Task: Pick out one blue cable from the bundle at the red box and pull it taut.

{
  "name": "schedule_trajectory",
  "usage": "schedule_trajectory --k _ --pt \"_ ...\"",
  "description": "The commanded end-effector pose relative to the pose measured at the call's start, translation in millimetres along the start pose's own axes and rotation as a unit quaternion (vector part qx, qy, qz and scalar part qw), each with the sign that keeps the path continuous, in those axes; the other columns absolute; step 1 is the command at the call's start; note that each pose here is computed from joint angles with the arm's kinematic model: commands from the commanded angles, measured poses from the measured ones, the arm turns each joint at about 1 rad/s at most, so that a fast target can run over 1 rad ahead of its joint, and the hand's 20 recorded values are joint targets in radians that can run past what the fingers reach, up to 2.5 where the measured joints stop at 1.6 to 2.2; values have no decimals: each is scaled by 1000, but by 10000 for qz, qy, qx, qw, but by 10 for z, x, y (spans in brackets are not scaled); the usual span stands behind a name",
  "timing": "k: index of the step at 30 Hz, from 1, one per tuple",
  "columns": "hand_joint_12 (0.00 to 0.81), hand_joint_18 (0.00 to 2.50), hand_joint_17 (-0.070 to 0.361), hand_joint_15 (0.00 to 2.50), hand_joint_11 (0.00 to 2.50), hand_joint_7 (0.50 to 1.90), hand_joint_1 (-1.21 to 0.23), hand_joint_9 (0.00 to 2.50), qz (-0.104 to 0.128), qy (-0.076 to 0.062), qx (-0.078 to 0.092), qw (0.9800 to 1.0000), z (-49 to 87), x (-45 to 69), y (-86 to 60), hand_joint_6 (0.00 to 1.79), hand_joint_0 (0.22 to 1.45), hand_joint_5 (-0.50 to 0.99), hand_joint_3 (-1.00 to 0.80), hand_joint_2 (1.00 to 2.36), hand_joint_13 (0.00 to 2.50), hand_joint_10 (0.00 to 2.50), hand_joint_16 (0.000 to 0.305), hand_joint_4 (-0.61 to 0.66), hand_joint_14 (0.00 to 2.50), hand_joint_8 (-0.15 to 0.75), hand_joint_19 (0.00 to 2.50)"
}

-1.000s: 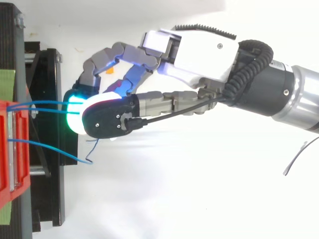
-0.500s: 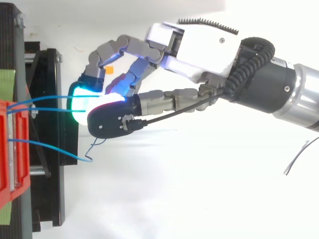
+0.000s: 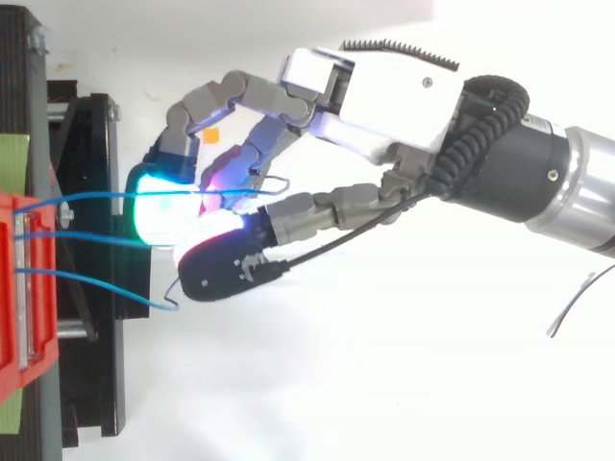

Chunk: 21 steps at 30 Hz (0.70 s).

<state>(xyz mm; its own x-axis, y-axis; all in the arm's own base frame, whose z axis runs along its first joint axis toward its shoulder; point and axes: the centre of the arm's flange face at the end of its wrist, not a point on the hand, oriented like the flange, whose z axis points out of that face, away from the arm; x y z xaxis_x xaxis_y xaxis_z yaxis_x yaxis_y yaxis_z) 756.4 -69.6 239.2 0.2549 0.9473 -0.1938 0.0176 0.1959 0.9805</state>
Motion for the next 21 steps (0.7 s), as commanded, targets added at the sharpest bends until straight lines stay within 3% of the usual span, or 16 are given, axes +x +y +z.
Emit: schedule_trajectory --k 1,7,13,16,18,21 --pt "360 909 119 466 851 836 -901 1117 -5 14 -7 10000 0 8 3 946 749 -166 -468 1003 923 30 53 -28 19 303 567" --pt "353 931 115 495 866 901 -964 1178 1 18 -22 10000 3 10 6 957 744 -158 -500 1000 973 32 51 11 22 301 561" --pt "362 956 116 510 897 850 -901 1246 -1 23 -38 10000 5 12 9 949 560 -146 -500 1000 1001 29 52 106 20 302 585" --pt "388 1011 127 510 869 816 -735 1271 -1 23 -38 10000 5 12 9 938 488 -138 -500 1000 1035 27 56 133 19 317 588" --pt "392 1019 128 513 854 825 -523 1291 2 21 -45 10000 5 9 20 912 495 -130 -500 1000 1056 27 57 135 19 309 629" --pt "379 1006 124 523 854 858 -395 1301 -1 23 -38 10000 5 12 9 894 534 -127 -500 1000 1062 29 55 119 21 300 673"
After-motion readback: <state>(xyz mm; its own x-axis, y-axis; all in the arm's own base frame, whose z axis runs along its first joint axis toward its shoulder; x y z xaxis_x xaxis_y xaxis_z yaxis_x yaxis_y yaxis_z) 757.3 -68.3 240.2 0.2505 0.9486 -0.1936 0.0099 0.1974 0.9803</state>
